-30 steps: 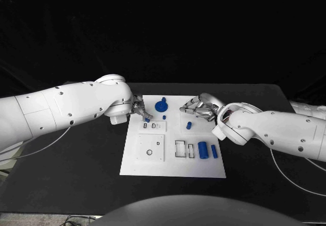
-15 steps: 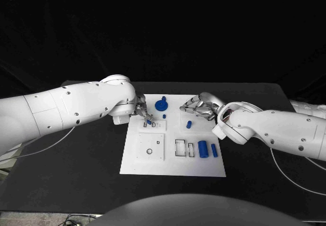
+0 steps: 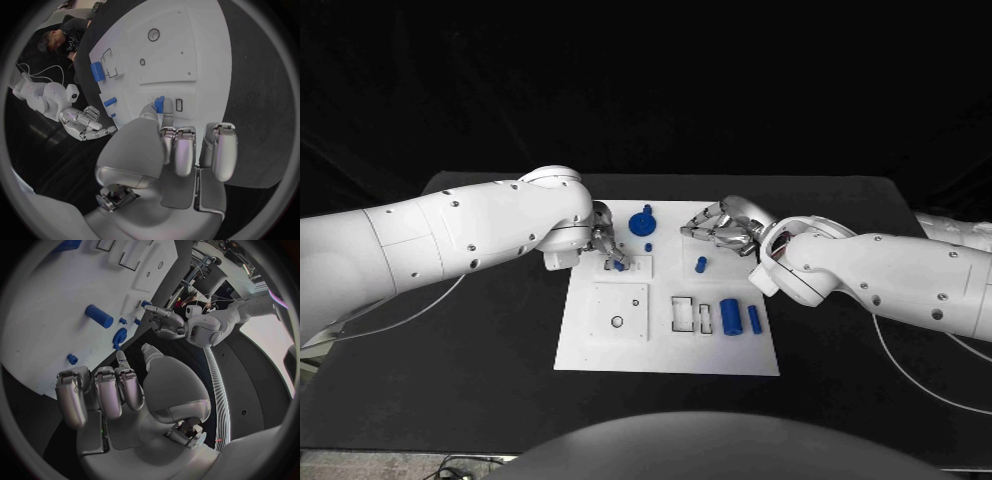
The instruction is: Assemble the parts on the task board
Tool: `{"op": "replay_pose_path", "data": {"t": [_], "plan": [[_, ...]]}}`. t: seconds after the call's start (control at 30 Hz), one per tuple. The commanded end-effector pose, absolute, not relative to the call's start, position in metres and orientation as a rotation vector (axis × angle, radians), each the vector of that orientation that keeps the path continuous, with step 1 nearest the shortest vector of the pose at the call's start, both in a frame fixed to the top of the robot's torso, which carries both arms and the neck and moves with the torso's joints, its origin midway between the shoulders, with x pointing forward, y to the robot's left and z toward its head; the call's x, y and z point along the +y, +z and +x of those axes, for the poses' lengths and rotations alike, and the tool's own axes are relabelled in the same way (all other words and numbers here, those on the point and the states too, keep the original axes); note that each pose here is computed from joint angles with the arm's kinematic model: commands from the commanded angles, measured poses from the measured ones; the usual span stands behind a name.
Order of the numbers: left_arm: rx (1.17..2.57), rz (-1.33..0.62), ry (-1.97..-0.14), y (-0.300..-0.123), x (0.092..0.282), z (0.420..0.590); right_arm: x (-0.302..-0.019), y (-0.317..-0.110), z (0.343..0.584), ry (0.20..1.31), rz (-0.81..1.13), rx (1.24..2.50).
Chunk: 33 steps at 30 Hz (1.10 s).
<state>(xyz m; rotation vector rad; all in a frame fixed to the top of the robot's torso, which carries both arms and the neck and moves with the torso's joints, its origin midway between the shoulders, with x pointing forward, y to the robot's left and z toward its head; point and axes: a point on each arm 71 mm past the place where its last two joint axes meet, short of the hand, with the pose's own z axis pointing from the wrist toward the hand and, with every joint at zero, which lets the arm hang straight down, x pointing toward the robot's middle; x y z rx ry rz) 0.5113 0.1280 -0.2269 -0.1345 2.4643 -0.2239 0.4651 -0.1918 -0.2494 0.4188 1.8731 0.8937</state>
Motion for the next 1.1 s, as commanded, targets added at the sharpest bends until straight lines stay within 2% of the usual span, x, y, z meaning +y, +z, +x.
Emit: {"op": "replay_pose_path", "data": {"t": [0.03,1.1], "plan": [[2.474,-0.113,-0.229,-0.2281,0.1243,0.51,-0.1905,-0.2494,0.4645,0.898,0.405,1.875],[2.423,-0.139,-0.262,-0.2277,0.1236,0.5143,-0.1911,-0.2498,0.4646,0.895,0.405,1.88]]}}
